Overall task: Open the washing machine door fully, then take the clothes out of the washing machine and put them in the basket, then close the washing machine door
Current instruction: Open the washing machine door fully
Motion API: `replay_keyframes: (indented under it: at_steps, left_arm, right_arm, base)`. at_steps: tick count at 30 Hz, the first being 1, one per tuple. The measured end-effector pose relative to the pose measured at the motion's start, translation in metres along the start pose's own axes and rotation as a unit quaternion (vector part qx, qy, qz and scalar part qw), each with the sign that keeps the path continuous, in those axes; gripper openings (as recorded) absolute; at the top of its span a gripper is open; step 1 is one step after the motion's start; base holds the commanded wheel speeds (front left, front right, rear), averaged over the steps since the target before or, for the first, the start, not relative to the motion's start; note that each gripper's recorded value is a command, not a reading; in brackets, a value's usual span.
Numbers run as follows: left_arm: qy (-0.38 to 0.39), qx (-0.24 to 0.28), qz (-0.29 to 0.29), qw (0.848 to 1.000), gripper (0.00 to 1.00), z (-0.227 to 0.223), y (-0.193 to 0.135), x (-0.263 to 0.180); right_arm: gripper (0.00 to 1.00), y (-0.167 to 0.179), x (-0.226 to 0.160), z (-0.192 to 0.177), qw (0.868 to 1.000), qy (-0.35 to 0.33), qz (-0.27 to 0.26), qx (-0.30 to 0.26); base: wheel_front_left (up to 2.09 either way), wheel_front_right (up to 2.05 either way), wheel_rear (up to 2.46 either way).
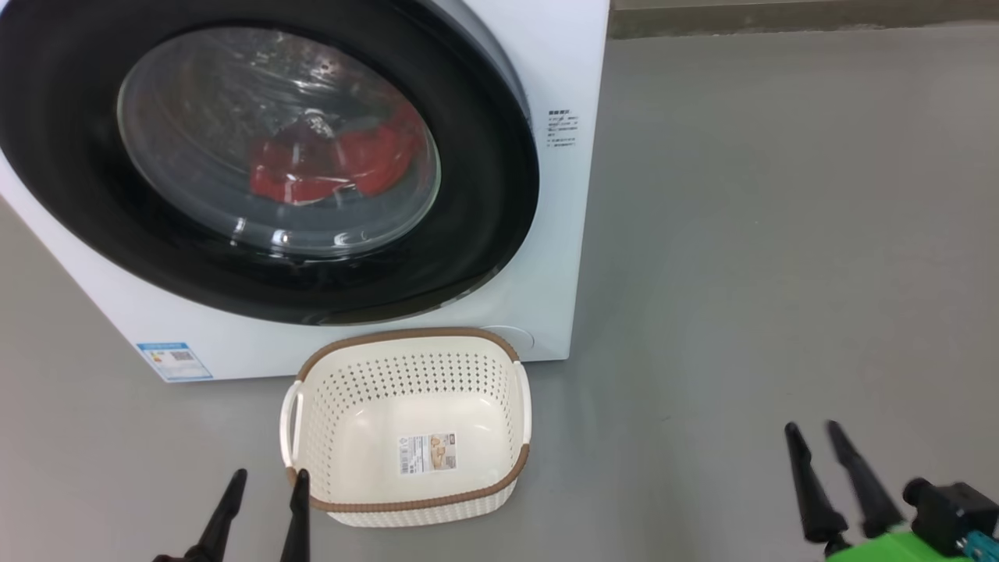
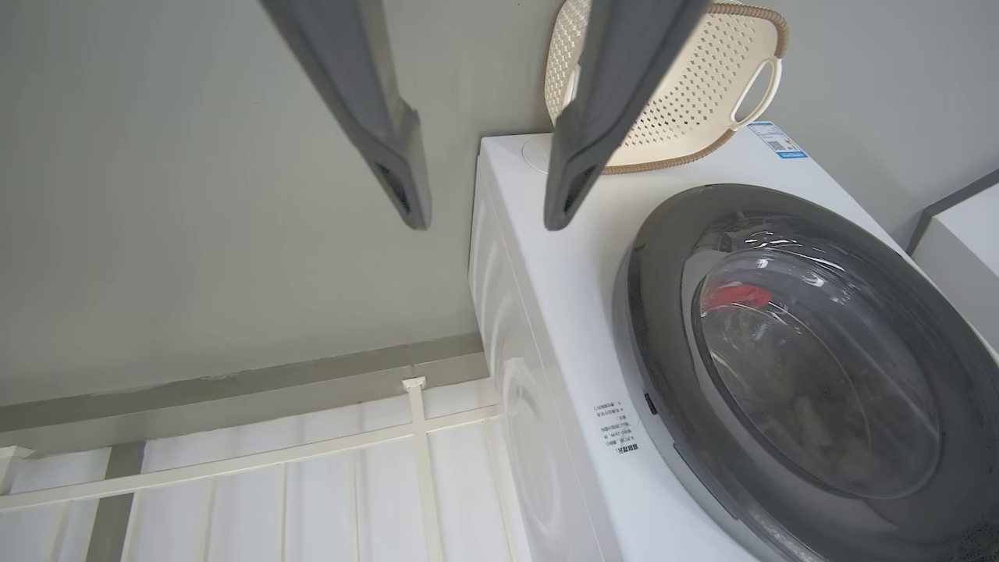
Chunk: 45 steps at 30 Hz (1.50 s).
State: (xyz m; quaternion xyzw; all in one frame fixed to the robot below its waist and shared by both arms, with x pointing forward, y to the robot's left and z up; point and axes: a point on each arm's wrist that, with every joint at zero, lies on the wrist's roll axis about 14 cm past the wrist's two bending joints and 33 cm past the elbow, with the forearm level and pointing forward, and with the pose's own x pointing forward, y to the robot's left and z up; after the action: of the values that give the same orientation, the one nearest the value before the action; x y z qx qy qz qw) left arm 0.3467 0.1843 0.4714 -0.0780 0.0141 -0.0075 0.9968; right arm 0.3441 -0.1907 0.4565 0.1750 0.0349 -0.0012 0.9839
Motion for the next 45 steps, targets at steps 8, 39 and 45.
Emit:
replay_keyframes:
  at_steps: [8, 39, 45]
  left_arm:
    - [0.007, -0.011, 0.002, 1.000, 1.00, -0.005, -0.001, -0.002]
    - [0.027, -0.047, 0.040, 0.998, 1.00, -0.022, 0.024, 0.054]
    - [0.037, -0.049, 0.046, 0.997, 1.00, -0.031, 0.029, 0.064]
  right_arm:
    - [0.00, 0.045, 0.043, 0.030, 0.995, -0.047, 0.056, 0.070]
    - [0.00, 0.191, 0.237, 0.103, 0.924, -0.037, 0.289, 0.246]
    - [0.00, 0.200, 0.261, 0.084, 0.901, 0.047, 0.307, 0.304]
  base:
    - [0.00, 0.00, 0.00]
    - [0.00, 0.00, 0.00]
    - [0.00, 0.00, 0.00]
